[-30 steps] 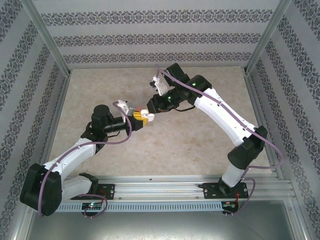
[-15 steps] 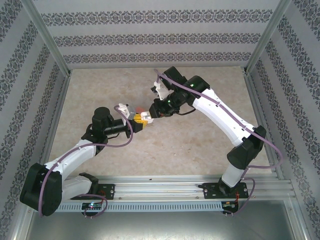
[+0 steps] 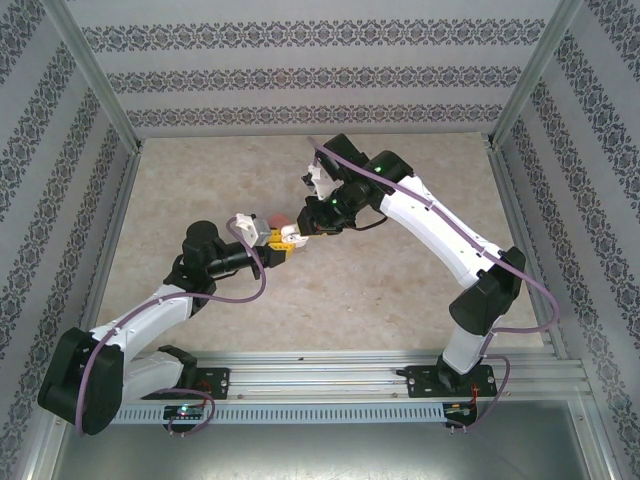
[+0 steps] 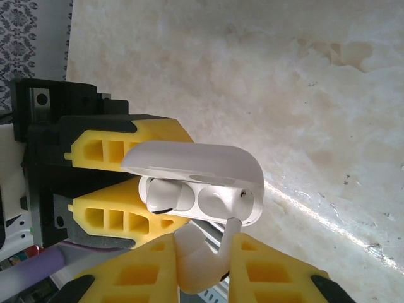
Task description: Insert wireless bluetooth earbuds into charging case
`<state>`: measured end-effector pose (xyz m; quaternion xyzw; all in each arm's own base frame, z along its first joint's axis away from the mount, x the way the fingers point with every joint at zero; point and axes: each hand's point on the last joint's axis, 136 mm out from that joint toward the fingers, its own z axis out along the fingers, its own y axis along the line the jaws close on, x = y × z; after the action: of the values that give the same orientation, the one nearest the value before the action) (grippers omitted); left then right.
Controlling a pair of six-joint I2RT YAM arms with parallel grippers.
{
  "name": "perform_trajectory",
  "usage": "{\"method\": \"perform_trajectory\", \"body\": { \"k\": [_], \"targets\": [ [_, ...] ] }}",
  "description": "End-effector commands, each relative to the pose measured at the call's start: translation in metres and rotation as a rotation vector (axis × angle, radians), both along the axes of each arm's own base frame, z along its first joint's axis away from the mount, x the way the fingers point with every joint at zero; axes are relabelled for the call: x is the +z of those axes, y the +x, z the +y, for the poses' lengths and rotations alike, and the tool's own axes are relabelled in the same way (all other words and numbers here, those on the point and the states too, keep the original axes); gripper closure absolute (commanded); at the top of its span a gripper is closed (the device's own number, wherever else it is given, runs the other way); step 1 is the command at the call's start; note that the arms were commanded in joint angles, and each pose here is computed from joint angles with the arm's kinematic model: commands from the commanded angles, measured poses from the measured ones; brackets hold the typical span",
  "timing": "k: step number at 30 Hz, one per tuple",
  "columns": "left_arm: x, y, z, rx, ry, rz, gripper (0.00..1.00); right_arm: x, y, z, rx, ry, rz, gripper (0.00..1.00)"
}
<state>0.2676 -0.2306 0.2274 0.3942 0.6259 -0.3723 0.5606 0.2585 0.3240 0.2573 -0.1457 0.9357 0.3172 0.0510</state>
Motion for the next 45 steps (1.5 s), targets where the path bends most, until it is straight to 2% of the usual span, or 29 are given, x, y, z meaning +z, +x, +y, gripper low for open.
{"method": "perform_trajectory", "body": {
  "k": [1, 15, 23, 28, 35, 45],
  "targets": [
    [0.018, -0.006, -0.003, -0.018, -0.029, -0.11, 1.0, -0.004, -0.005, 0.004, -0.018, 0.019, 0.045, 0.81],
    [0.023, -0.012, -0.005, -0.034, -0.059, -0.115, 1.0, -0.015, 0.003, 0.003, -0.062, 0.016, 0.081, 0.83],
    [0.026, -0.014, -0.006, -0.038, -0.062, -0.122, 1.0, -0.025, 0.003, -0.005, -0.074, -0.051, 0.102, 0.82],
    [0.028, -0.016, -0.007, -0.045, -0.065, -0.127, 1.0, -0.03, 0.004, -0.009, -0.074, -0.095, 0.097, 0.77],
    [0.031, -0.02, -0.008, -0.052, -0.071, -0.131, 1.0, -0.034, 0.007, -0.003, -0.068, -0.104, 0.091, 0.74],
    [0.03, -0.024, -0.008, -0.055, -0.074, -0.124, 1.0, -0.029, 0.014, -0.001, -0.083, -0.1, 0.037, 0.65]
  ]
}}
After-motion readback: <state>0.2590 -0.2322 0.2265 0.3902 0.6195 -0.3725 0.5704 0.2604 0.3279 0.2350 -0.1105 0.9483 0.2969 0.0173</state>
